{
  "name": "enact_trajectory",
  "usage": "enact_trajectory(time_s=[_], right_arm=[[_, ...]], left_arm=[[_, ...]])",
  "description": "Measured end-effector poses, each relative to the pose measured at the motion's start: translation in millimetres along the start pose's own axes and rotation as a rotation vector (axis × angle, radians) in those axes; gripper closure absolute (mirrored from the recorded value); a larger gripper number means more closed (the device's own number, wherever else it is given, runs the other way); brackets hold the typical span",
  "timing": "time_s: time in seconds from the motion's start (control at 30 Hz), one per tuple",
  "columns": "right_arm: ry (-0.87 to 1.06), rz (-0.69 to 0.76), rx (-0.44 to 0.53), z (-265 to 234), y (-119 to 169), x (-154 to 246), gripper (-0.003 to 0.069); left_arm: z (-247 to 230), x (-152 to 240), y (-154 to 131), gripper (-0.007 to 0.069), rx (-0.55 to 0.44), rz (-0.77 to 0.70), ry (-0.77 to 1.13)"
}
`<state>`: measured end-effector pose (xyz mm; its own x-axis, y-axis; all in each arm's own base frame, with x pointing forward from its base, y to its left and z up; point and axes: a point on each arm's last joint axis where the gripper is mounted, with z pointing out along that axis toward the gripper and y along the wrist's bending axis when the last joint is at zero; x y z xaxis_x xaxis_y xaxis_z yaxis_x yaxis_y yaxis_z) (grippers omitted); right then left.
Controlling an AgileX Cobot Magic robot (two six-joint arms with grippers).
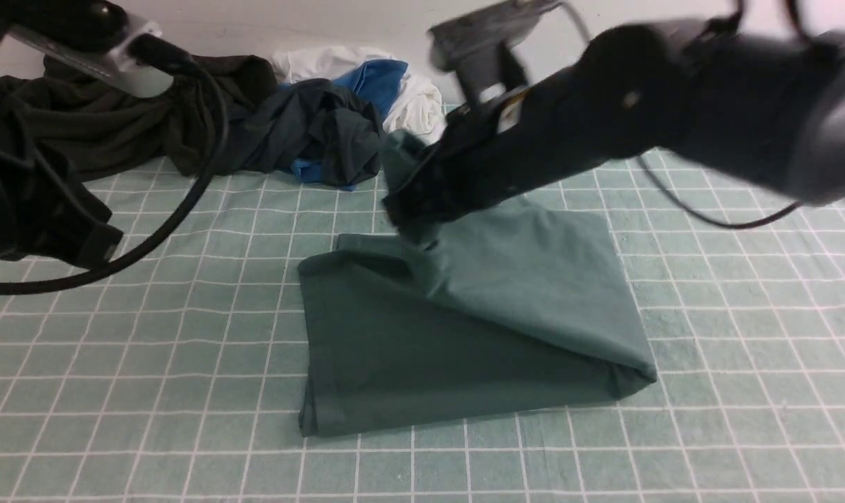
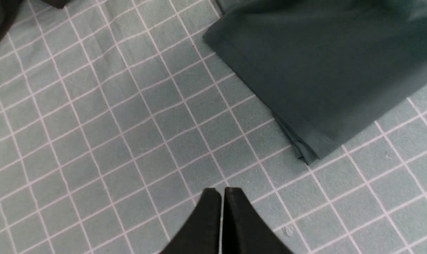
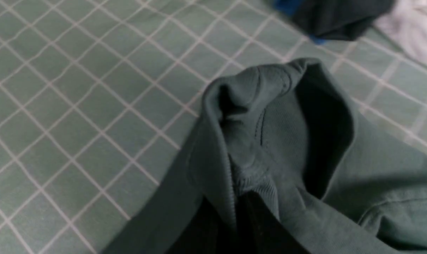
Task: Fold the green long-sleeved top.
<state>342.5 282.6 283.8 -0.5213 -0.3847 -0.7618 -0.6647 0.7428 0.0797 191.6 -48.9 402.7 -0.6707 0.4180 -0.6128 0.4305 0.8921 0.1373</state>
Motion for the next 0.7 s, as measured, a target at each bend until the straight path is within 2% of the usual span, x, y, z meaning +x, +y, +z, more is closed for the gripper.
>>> enact_trajectory(time_s=[0.03,0.13,0.2,0.27,0.33,0.37,0.43,0.5,0.6,0.63,0.7], right_arm=[[0.009,-0.007,-0.003,5.1,-0.6,4.1,0.0599],[0.029,-0.046,-0.047,43.7,18.1,14.9,0.0504],[0.037,-0.054,-0.064,48.9,21.9,10.7,0.0383],[0.049,-0.067,-0.078,41.5,24.0,0.9,0.0291],[0.054,-0.077,-0.082,34.3,24.1,-6.6,0.0237],[0.074,-0.098,-0.089,16.7,22.6,-19.9,0.0184],[0.105,-0.118,-0.087,-3.8,19.4,-31.1,0.0159],[0.126,-0.125,-0.073,-31.2,11.8,-42.6,0.0162],[0.13,-0.121,-0.048,-66.4,1.7,-50.5,0.0211],[0.136,-0.105,-0.026,-95.2,-9.4,-51.9,0.0291],[0.132,-0.091,-0.01,-116.0,-16.0,-49.3,0.0351]], left_arm=[[-1.0,0.5,-0.2,0.0628,0.0,0.0,0.0],[-10.6,7.3,-2.2,0.0628,0.003,0.001,0.011],[-9.1,11.0,-3.0,0.0628,0.005,0.001,0.018],[-4.1,18.0,-4.7,0.0628,0.005,-0.007,0.021],[-1.0,22.1,-5.6,0.0628,0.004,-0.017,0.016],[2.6,31.1,-7.8,0.0628,-0.001,-0.041,-0.001],[3.0,42.3,-10.5,0.0628,-0.01,-0.059,-0.031],[-0.1,58.8,-14.5,0.0628,-0.021,-0.077,-0.071],[-5.9,80.5,-19.6,0.0628,-0.035,-0.086,-0.113],[-7.4,102.2,-24.6,0.0628,-0.046,-0.104,-0.138],[-7.7,126.0,-30.1,0.0628,-0.055,-0.125,-0.164]])
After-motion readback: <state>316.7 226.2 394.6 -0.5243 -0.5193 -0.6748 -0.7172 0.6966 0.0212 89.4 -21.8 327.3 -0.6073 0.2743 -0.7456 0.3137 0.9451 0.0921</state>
